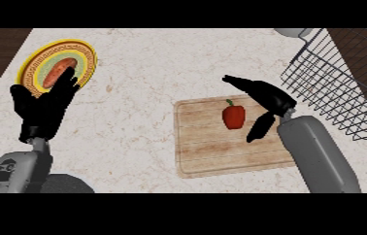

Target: Pick the bell pepper from the cutting board and place it in the basket

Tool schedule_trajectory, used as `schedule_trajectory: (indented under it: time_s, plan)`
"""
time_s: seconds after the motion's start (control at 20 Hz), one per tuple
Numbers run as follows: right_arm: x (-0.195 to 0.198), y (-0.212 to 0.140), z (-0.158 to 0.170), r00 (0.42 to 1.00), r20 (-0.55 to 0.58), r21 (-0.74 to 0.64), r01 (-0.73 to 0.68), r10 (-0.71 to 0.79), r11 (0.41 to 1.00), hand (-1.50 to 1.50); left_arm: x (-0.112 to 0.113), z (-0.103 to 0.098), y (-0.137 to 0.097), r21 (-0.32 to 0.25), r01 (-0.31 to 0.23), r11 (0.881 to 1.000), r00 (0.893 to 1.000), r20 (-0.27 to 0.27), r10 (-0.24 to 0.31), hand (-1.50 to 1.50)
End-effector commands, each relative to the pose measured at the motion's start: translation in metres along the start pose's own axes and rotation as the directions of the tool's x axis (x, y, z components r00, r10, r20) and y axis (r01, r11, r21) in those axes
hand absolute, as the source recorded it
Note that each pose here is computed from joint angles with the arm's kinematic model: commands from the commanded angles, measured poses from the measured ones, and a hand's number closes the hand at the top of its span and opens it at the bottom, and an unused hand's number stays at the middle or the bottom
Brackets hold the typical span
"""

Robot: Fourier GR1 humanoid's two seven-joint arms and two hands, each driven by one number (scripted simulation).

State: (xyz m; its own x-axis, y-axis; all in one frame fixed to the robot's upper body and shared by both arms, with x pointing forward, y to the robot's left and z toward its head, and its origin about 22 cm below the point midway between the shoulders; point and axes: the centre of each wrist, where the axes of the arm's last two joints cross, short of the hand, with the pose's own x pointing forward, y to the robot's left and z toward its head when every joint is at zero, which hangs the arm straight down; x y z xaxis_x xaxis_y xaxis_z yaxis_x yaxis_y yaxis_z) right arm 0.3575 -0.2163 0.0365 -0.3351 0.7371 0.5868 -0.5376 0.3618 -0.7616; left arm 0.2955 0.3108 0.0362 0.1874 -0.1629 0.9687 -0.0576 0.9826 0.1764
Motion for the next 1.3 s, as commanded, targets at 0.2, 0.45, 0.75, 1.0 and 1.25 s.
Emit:
schedule_trajectory:
  time_s: [0.2, 0.45, 0.75, 1.0, 1.25]
  plan:
    - [-0.003, 0.019, 0.008, 0.998, -0.022, 0.012, -0.063, 0.063, 0.998, -1.50, -0.014, 0.004, 0.006, -0.002, 0.010, 1.000, 1.000, 0.008, -0.010, 0.00]
    - [0.013, 0.025, -0.001, 0.995, -0.054, 0.009, -0.089, 0.089, 0.996, -1.50, -0.002, 0.014, 0.009, 0.012, -0.004, 1.000, 1.000, 0.014, 0.003, 0.00]
    - [0.015, 0.031, -0.023, 0.986, -0.046, 0.035, -0.161, 0.162, 0.986, 1.50, 0.001, 0.008, 0.001, -0.010, 0.005, 1.000, 1.000, -0.005, -0.005, 0.00]
    - [0.021, 0.062, -0.024, 0.976, -0.024, 0.036, -0.215, 0.216, 0.976, 1.50, 0.015, 0.016, 0.006, -0.002, 0.019, 1.000, 1.000, -0.001, -0.019, 0.00]
    - [0.018, 0.060, -0.024, 0.968, -0.004, 0.053, -0.250, 0.251, 0.967, 1.50, -0.003, 0.010, 0.005, 0.007, 0.003, 1.000, 1.000, 0.023, -0.003, 0.00]
